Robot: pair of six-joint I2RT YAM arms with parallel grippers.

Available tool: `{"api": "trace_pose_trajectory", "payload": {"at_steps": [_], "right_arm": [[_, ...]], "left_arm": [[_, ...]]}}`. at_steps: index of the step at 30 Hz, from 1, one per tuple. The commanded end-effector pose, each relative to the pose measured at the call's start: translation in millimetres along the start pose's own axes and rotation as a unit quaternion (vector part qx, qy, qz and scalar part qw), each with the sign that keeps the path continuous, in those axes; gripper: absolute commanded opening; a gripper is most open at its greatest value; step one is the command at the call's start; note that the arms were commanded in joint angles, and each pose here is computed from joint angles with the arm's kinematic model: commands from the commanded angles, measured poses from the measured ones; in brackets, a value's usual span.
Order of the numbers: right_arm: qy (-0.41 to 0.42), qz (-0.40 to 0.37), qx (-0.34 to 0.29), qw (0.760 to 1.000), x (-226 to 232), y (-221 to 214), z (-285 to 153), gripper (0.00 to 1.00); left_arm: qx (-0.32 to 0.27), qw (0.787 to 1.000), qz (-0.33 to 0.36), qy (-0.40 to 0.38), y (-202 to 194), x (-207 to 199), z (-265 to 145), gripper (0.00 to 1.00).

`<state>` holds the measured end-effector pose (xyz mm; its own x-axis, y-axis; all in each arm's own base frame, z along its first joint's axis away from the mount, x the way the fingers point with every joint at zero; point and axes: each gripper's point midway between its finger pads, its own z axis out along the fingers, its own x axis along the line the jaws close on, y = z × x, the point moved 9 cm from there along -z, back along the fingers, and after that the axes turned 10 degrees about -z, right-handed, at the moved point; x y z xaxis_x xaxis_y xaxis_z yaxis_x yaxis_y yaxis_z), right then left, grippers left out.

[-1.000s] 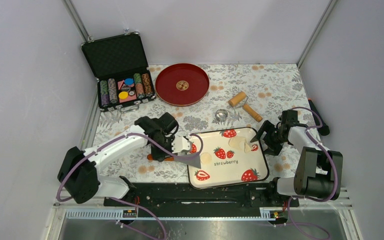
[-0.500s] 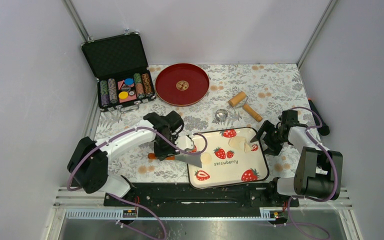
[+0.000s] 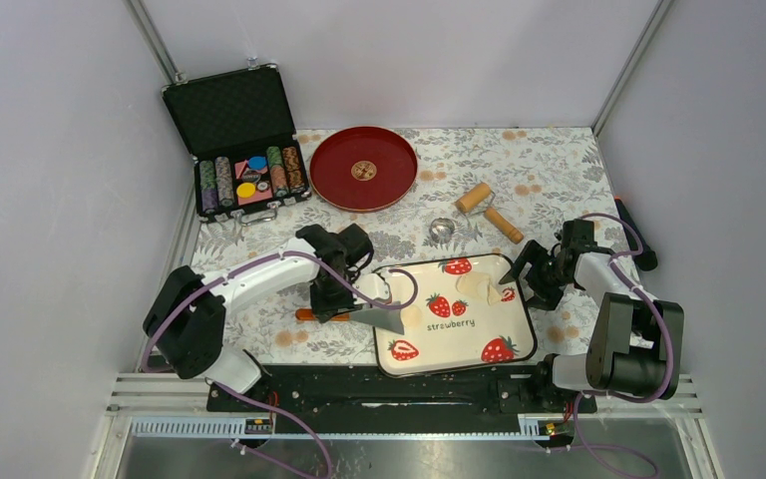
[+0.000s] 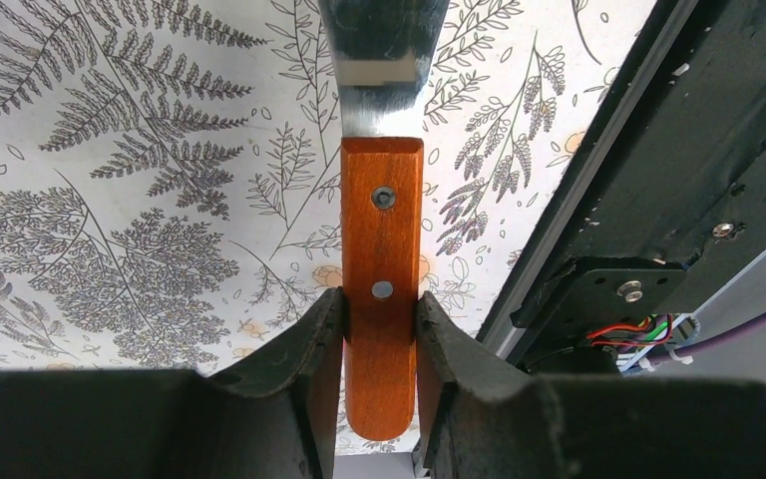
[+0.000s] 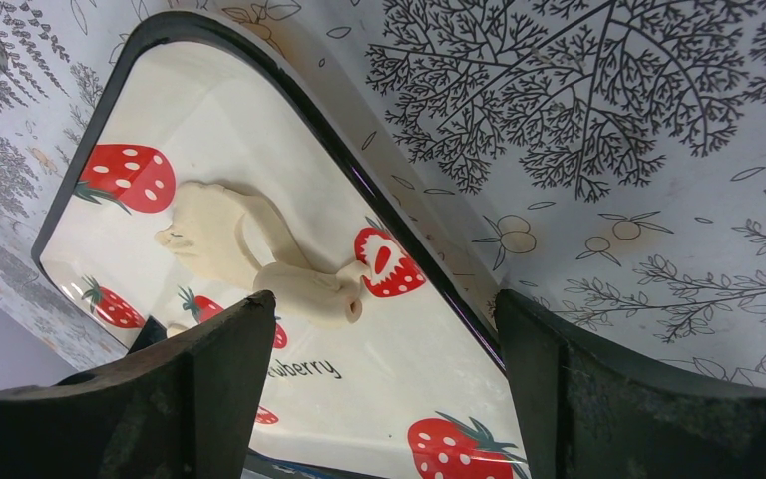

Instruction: Roll out the dumpling wrappers from the dough

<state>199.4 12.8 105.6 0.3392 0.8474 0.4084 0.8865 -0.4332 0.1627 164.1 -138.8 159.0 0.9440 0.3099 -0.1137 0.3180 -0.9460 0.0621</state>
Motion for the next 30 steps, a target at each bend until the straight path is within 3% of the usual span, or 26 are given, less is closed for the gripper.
{"api": "trace_pose_trajectory", "payload": {"at_steps": [1, 18, 30], "right_arm": [[0.029, 0.002, 0.014, 0.999, 3, -5, 1, 0.87], [0.037, 0.000, 0.014, 0.999, 4, -5, 0, 0.87], [0.040, -0.001, 0.014, 0.999, 5, -5, 1, 0.87]], "left_arm": [[-0.046, 0.999, 0.008, 0.018, 22, 3, -6, 0.00], [-0.029, 0.998, 0.004, 0.064, 4, 6, -18, 0.00], [-0.013, 0.999, 0.001, 0.041, 13, 9, -8, 0.00]]}}
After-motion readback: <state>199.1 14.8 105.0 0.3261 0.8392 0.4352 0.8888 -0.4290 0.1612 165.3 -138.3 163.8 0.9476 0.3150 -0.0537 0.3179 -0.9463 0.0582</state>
